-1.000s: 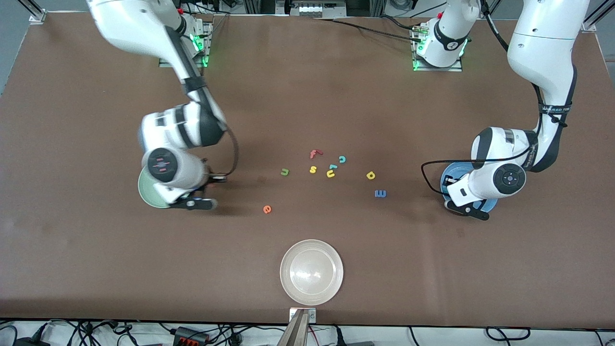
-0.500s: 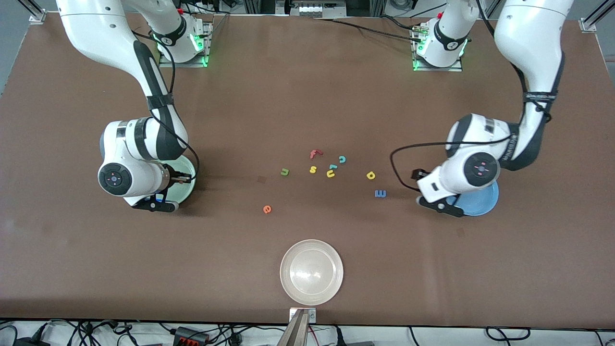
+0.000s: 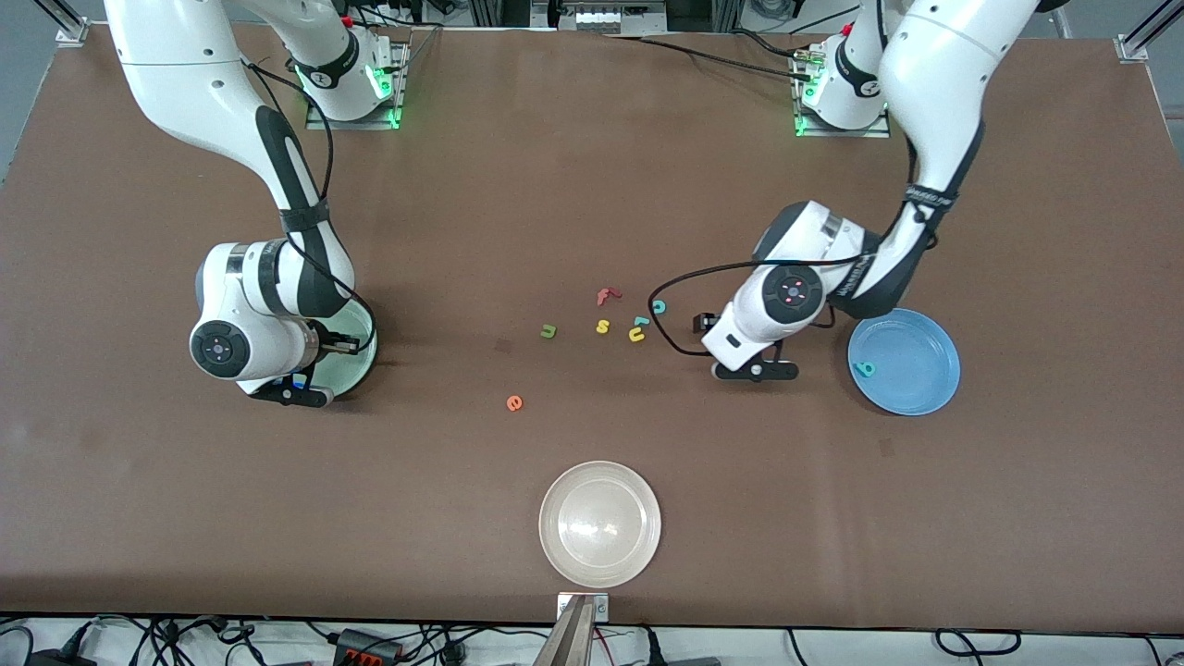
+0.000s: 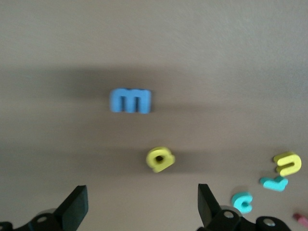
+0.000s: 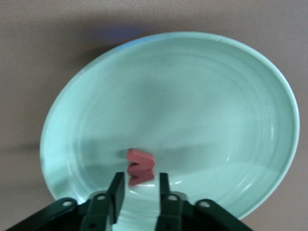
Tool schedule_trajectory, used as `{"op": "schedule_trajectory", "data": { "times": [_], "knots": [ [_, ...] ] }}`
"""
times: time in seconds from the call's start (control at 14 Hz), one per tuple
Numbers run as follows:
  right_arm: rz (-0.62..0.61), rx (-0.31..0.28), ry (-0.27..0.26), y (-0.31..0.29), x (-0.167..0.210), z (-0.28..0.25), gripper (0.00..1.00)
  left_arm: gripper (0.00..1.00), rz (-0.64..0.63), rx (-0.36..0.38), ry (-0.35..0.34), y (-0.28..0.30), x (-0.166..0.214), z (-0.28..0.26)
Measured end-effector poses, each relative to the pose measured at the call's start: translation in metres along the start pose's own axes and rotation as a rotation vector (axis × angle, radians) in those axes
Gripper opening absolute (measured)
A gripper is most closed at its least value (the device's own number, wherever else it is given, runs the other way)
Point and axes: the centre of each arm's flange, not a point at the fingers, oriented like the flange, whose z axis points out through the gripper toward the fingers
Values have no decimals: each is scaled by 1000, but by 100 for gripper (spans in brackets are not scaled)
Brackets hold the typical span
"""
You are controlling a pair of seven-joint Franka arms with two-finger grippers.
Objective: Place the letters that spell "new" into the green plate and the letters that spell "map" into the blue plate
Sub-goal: 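Release the pink m on the green plate while the left gripper returns, then grasp the orange e with the right gripper while the left gripper moves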
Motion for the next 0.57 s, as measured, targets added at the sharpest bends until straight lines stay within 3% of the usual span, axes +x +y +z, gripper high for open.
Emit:
{"op": "schedule_trajectory", "data": {
  "times": [0.07,0.14,0.29,0.36,0.43,0.57],
  "knots": [
    [-1,4,13,-1,1,-5,50,100,2,-10,4,6,-2,13],
    [-5,10,34,-4,3,-15,62,93,7,-16,6,10,-3,21],
    [-24,31,101,-17,9,-50,80,89,11,-25,13,15,-4,26],
    [-38,42,137,-26,11,-70,91,78,10,-31,19,15,-3,28],
    [-57,50,169,-38,12,-87,99,73,7,-34,23,14,-1,31],
    [-111,59,216,-78,7,-109,100,73,1,-36,23,11,1,36]
  ]
}}
